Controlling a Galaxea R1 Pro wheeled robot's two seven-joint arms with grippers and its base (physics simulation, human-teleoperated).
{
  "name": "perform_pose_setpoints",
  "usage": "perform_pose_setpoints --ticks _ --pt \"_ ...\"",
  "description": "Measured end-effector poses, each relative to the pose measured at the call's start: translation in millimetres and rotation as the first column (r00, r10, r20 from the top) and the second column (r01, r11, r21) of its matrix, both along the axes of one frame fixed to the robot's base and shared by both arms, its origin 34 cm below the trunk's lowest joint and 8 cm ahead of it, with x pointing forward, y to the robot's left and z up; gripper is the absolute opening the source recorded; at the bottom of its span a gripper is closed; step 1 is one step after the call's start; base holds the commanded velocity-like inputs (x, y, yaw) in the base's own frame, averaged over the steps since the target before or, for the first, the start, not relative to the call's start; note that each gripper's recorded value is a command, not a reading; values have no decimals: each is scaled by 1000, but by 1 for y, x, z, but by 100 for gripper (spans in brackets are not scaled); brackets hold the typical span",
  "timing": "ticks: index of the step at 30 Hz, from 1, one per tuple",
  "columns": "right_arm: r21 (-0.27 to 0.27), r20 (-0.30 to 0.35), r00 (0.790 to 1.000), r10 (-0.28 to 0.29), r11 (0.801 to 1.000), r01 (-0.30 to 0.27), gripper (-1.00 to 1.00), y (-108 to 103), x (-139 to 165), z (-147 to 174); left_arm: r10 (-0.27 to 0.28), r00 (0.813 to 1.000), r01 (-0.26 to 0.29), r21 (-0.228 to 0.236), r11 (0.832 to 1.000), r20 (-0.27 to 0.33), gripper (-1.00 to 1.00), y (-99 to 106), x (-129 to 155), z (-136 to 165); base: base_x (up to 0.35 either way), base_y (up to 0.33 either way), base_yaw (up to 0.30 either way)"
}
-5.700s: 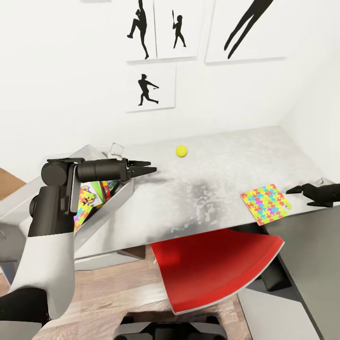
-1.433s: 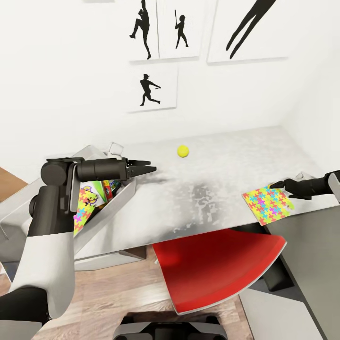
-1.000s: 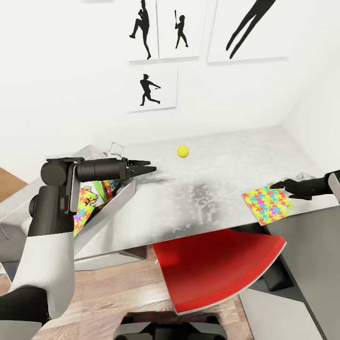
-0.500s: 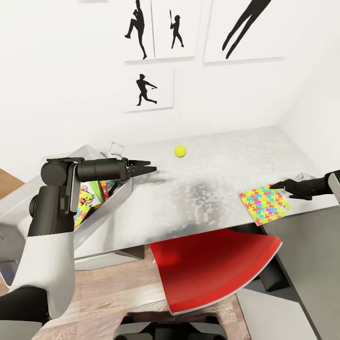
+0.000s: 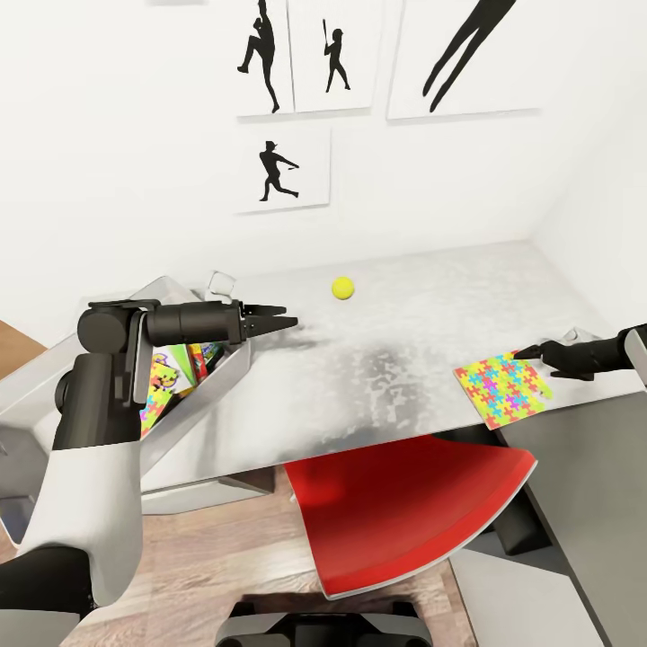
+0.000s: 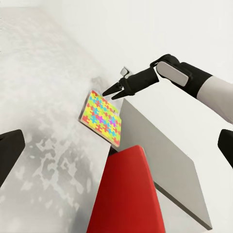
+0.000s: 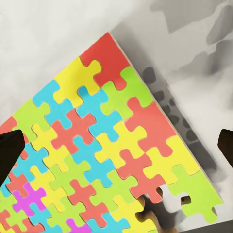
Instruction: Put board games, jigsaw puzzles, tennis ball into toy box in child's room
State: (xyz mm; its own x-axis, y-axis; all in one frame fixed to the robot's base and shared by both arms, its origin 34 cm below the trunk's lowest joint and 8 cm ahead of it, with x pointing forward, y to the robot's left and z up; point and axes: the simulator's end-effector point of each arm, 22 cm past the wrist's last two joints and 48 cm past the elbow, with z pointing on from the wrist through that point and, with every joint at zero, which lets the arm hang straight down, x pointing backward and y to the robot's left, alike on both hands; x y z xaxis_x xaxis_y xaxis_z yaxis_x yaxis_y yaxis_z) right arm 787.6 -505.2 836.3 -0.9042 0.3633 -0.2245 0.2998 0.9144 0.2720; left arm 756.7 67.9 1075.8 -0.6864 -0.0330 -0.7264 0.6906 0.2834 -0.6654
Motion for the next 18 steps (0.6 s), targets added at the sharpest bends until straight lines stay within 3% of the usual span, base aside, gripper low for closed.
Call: perform_pose_setpoints --ticks 18 --pt "-20 26 1000 11 1000 -11 100 -3 5 1 0 1000 0 0 1000 0 100 0 0 0 0 0 0"
